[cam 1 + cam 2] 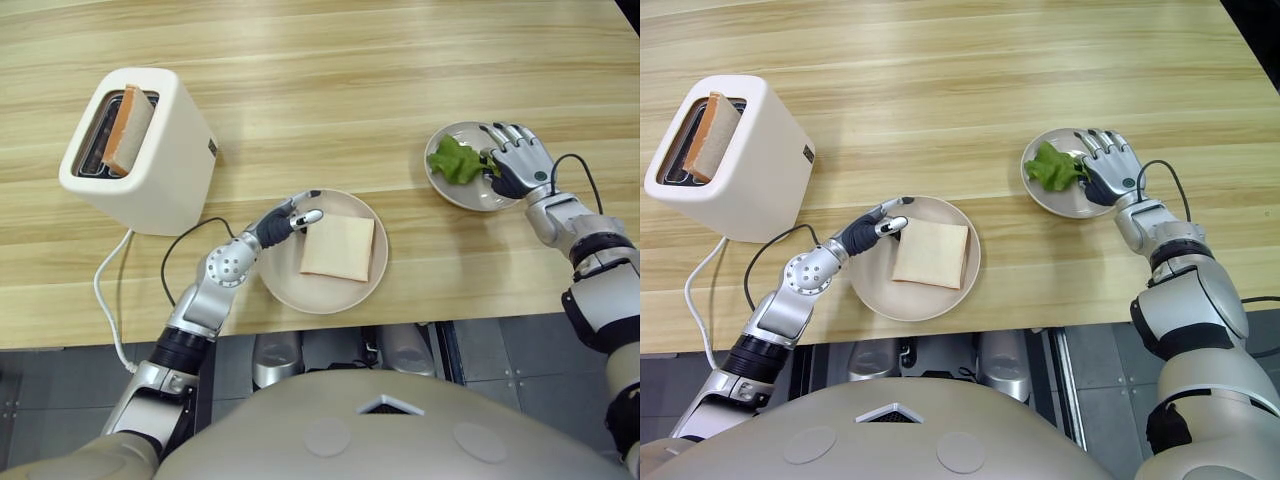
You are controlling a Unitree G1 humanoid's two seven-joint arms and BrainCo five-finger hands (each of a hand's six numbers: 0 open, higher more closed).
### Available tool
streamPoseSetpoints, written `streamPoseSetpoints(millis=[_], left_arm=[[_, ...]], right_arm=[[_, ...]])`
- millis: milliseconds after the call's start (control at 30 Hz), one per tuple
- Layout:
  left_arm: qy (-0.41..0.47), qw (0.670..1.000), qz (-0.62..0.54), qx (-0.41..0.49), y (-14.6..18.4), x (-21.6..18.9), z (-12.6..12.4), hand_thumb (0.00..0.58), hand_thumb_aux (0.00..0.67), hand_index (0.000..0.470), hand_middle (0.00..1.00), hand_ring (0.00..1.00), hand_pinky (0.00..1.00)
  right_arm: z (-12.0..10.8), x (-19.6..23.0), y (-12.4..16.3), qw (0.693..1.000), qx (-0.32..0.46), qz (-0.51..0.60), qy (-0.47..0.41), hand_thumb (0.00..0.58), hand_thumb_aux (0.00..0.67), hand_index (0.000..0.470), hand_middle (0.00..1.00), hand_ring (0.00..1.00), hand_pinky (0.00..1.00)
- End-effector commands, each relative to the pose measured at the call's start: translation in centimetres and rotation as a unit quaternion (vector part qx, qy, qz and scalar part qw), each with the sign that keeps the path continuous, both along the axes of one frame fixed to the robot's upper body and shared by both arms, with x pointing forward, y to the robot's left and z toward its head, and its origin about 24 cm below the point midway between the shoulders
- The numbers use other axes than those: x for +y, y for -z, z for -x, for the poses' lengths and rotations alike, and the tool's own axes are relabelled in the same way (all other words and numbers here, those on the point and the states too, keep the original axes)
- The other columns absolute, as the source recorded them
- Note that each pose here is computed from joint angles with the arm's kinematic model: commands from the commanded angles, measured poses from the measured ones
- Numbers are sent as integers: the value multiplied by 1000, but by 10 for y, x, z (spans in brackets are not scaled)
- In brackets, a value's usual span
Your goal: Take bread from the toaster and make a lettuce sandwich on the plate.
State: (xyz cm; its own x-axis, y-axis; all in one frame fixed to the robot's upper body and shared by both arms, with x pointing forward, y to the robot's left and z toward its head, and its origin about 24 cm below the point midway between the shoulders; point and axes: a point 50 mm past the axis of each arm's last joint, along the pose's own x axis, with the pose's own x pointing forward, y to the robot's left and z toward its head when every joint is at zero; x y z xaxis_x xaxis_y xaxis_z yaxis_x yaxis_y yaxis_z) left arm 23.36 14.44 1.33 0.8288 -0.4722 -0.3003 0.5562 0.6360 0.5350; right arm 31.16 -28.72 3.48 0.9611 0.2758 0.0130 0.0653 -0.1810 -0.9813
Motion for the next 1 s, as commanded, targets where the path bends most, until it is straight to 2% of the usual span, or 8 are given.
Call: streamPoseSetpoints(millis=[33,67,167,267,500,733,867,1000], left_arm=[[-24,1000,9,-11,-4,8,-4,0,0,0,0,0,0],[-28,999,11,-18,-6,9,-5,0,0,0,0,0,0],[-44,998,21,-43,-15,12,-8,0,0,0,0,0,0],[-67,993,35,-91,-29,15,-12,0,0,0,0,0,0],[-165,964,71,-195,-69,43,-25,0,0,0,0,0,0],[-174,945,44,-272,-98,52,-21,0,0,0,0,0,0],[-191,912,-22,-362,-127,61,-9,0,0,0,0,0,0],[-227,885,-75,-399,-141,78,0,0,0,0,0,0,0]], right_arm=[[-8,4,-19,997,-53,-56,-17,580,670,460,200,200,200],[-9,6,-25,995,-66,-76,-24,580,670,460,1000,1000,1000],[-15,17,-43,983,-112,-132,-66,580,670,460,1000,1000,1000],[-20,40,-60,962,-152,-174,-146,580,670,460,1000,1000,1000],[-12,112,-79,896,-167,-233,-339,580,670,460,1000,1000,1000],[11,175,-69,843,-114,-270,-451,580,670,460,1000,1000,1000],[29,203,-53,820,-58,-273,-500,580,670,460,1000,1000,1000],[37,211,-33,824,-1,-254,-507,580,670,460,1000,1000,1000]])
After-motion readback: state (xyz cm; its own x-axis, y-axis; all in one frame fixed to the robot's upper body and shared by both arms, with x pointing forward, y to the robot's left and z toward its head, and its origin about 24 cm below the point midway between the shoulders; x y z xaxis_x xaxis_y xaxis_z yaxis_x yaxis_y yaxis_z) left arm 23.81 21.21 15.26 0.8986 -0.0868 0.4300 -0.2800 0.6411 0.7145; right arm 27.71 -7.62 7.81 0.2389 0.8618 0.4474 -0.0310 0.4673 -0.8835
